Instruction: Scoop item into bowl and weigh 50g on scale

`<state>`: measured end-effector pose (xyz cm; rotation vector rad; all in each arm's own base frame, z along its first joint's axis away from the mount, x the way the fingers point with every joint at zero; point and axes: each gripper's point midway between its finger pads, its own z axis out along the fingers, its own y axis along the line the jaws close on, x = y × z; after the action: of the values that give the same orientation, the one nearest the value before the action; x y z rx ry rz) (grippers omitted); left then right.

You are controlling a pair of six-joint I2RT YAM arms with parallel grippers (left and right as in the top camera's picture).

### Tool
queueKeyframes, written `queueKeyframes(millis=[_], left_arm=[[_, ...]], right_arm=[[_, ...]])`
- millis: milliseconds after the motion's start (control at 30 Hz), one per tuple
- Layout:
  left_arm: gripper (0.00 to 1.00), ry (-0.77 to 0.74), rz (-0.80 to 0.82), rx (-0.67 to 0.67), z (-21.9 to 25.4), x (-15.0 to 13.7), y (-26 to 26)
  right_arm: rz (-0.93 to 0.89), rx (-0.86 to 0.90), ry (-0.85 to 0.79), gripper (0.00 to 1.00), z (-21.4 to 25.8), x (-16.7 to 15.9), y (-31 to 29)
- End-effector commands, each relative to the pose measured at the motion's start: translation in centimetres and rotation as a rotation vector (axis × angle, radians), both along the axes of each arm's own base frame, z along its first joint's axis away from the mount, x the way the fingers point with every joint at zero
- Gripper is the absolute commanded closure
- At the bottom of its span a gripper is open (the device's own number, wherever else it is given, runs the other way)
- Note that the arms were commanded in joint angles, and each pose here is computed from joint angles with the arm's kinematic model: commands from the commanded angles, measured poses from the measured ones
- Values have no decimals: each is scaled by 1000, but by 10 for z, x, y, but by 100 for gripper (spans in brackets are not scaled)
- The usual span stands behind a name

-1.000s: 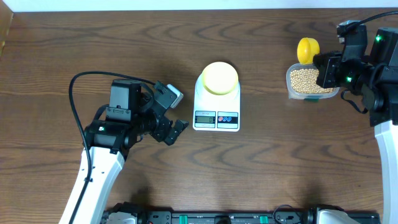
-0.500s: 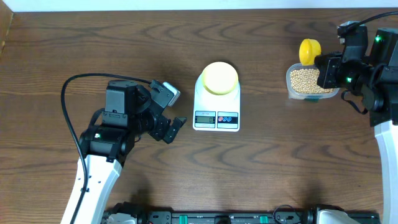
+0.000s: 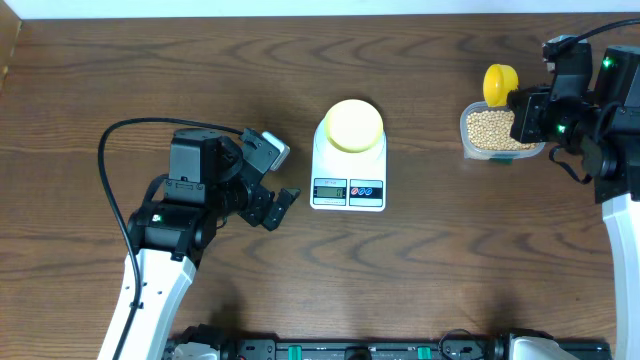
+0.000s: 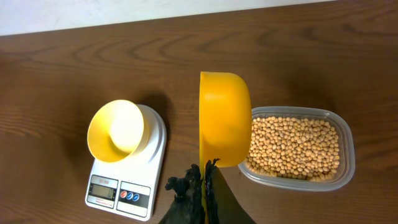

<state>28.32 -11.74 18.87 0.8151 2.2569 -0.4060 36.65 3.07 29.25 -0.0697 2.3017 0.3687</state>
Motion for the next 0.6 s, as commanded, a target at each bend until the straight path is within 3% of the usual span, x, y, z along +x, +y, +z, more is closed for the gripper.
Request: queueKeyframes(millis=[0,567], left_arm=[[3,-2,0,-13,2,-1,-1],[2,-17,-71,-8,2,-6,-6]], right_arm=[[8,-9,-36,99,13,-3,1],[7,-9,-36,99,13,-3,1]])
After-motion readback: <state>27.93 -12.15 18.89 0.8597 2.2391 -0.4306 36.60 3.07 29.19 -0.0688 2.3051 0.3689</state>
